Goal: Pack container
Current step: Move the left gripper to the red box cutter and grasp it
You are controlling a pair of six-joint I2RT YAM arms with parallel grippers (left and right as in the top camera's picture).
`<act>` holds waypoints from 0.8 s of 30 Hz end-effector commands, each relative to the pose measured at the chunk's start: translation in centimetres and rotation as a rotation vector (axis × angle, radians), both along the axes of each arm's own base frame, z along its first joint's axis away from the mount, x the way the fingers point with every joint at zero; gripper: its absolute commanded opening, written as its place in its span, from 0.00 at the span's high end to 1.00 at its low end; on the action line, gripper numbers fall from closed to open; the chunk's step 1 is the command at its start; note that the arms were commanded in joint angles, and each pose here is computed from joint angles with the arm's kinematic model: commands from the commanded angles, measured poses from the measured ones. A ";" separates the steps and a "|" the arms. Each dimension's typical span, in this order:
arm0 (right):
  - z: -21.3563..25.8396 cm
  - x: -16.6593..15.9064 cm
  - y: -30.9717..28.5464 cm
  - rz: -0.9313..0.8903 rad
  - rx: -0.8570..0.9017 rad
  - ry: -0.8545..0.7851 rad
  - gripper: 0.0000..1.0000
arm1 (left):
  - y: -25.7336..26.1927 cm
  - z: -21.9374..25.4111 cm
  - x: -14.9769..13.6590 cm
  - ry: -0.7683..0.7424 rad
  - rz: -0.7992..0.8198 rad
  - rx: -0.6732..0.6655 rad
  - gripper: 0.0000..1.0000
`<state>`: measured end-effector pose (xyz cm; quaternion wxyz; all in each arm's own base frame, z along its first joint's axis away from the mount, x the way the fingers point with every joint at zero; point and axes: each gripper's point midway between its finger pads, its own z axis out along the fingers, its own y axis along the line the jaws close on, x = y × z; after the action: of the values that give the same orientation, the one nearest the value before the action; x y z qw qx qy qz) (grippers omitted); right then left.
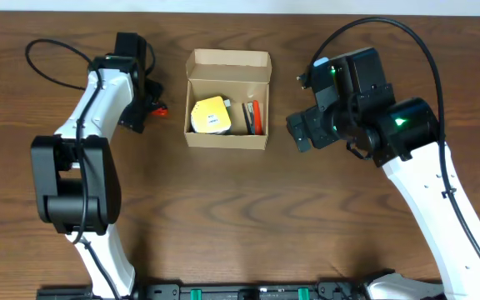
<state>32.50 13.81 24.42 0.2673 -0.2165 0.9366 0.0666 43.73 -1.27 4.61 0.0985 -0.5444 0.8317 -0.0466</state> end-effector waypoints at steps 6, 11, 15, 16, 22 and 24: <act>-0.2 0.0 -0.2 0.003 -0.007 0.004 0.01 | 0.2 -1.7 0.8 0.004 0.097 -0.053 0.20; -0.2 0.0 -0.2 0.003 -0.007 0.004 0.01 | 0.0 -2.4 1.9 -0.016 0.110 -0.068 0.20; -0.2 0.0 -0.2 0.003 -0.007 0.004 0.01 | 0.1 -2.3 2.9 -0.041 0.113 -0.066 0.20; -0.2 0.0 -0.2 0.003 -0.007 0.004 0.01 | 0.1 -2.4 3.0 -0.042 0.114 -0.066 0.20; -0.2 0.0 -0.2 0.003 -0.007 0.004 0.01 | -0.3 -3.0 4.0 -0.042 0.106 -0.087 0.20; -0.2 0.0 -0.2 0.003 -0.007 0.004 0.01 | -0.3 -3.2 4.2 -0.042 0.104 -0.087 0.20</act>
<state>32.48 13.81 24.40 0.2670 -0.2165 0.9367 0.0665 47.32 -1.63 1.98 0.0977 -0.5869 0.7990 -0.0873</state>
